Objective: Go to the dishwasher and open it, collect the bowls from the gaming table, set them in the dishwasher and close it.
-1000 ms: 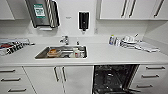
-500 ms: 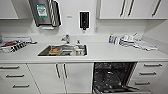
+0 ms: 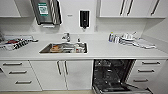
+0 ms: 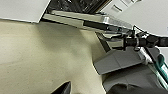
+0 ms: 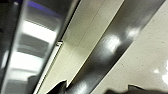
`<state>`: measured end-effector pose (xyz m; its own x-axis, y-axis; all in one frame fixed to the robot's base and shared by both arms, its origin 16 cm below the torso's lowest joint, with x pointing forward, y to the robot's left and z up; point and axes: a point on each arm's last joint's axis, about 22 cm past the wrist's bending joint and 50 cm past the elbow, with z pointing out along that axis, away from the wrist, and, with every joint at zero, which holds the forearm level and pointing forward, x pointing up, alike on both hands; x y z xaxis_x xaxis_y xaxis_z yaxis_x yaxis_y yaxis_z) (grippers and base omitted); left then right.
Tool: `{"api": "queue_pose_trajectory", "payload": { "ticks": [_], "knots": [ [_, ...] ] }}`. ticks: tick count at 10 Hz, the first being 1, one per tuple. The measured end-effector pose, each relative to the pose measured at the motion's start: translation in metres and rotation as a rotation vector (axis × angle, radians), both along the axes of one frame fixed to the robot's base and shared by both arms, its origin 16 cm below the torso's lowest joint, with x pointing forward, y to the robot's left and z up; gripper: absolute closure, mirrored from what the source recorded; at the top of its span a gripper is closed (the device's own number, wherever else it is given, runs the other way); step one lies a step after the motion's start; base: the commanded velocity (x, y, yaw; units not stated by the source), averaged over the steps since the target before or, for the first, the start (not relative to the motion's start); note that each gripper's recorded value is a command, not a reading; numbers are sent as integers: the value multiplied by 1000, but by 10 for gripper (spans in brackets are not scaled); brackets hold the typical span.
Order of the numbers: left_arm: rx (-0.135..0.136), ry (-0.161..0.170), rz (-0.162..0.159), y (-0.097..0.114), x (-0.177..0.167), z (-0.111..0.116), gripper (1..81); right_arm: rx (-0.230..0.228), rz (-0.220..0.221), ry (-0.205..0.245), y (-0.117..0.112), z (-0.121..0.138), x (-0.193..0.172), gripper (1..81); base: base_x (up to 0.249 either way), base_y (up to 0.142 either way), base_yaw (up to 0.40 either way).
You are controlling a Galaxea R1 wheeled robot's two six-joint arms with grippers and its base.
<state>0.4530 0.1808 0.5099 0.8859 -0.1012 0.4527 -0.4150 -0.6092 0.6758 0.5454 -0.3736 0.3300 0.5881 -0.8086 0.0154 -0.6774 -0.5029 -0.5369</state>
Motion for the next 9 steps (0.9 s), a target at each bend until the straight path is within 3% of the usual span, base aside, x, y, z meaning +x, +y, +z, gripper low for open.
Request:
{"api": "queue_pose_trajectory", "payload": {
  "ticks": [2, 3, 4, 5, 6, 7, 8, 9],
  "knots": [
    [-4, -2, 1, -2, -1, -2, 10, -33, -21, -28, -2, -3, 17, 10, -108, 0, 0],
    [-4, 6, -5, -4, -7, -5, 10, -39, 61, -6, 5, -5, 11, 10, -109, 0, 0],
    [-6, 5, -9, -6, -8, -6, 10, 5, 222, 144, 27, -30, -56, 10, -108, 0, 0],
    [1, 12, -12, -5, -11, -11, 10, 83, 300, 343, 62, -72, -182, 10, -103, 0, 0],
    [7, 23, -12, -6, -15, -19, 10, 119, 335, 424, 75, -81, -237, 10, 0, 0, 0],
    [20, 37, -12, -3, -22, -28, 10, 83, 325, 380, 60, -78, -210, 10, 0, 0, 0],
    [27, 36, -5, -3, -20, -35, 10, 12, 303, 292, 33, -69, -155, 10, 0, 0, 0],
    [36, 35, -1, -2, -18, -41, 10, -21, 309, 261, 20, -65, -141, 10, 0, 0, 0]
  ]
}}
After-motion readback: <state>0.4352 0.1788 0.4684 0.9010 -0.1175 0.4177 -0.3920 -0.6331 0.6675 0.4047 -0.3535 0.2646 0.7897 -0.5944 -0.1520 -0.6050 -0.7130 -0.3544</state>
